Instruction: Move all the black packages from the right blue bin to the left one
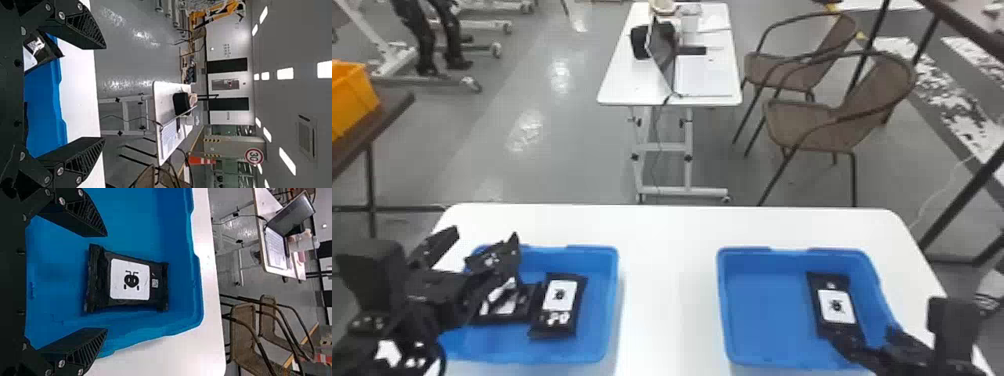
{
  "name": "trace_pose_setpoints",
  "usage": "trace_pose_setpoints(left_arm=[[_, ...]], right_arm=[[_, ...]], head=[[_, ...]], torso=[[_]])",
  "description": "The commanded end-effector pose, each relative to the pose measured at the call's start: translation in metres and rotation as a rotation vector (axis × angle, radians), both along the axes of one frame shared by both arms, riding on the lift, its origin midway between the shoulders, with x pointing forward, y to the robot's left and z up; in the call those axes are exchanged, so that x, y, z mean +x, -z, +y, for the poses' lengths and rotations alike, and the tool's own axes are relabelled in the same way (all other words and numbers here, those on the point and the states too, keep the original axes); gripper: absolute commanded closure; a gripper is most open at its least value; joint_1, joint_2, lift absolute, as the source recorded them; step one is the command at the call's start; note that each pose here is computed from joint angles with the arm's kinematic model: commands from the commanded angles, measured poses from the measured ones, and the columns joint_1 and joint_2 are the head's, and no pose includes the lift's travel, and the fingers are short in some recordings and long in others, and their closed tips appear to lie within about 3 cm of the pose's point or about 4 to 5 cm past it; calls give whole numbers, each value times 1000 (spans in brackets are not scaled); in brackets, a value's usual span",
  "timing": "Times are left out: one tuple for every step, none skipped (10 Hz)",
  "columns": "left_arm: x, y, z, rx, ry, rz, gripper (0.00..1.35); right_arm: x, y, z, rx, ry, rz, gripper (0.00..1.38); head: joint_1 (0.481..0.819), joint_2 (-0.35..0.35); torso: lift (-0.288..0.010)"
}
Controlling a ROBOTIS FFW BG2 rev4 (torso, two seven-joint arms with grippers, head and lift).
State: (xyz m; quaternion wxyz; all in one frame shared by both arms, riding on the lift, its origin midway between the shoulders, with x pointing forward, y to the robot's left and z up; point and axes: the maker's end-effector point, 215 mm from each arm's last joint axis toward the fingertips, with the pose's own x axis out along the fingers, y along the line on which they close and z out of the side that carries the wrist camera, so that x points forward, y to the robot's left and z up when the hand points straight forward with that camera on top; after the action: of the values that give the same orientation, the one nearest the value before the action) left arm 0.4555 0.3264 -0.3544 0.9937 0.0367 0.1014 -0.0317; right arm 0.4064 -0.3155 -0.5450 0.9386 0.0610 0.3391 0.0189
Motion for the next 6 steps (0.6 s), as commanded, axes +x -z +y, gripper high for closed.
trace_pose_setpoints(left_arm=[[1,-1,-2,-7,3,-2,213],[1,-1,-2,-7,4,-2,214],[0,0,-3,-8,6,-1,214],[0,0,-4,-7,7,0,216],[0,1,-4,-7,7,1,216],[1,2,-6,-10,10,6,216]], right_arm=[[9,4,2,20,21,-13,168],[14,7,3,26,30,-19,168],[20,10,4,35,35,-21,168],[24,13,9,48,39,-22,168],[29,14,11,43,47,-24,168],[33,14,14,31,58,-23,168]], head=[[695,14],[695,13],[695,12],[695,14],[695,16],[695,17]], torso=[[-40],[-40],[-40],[-40],[-40],[-40]])
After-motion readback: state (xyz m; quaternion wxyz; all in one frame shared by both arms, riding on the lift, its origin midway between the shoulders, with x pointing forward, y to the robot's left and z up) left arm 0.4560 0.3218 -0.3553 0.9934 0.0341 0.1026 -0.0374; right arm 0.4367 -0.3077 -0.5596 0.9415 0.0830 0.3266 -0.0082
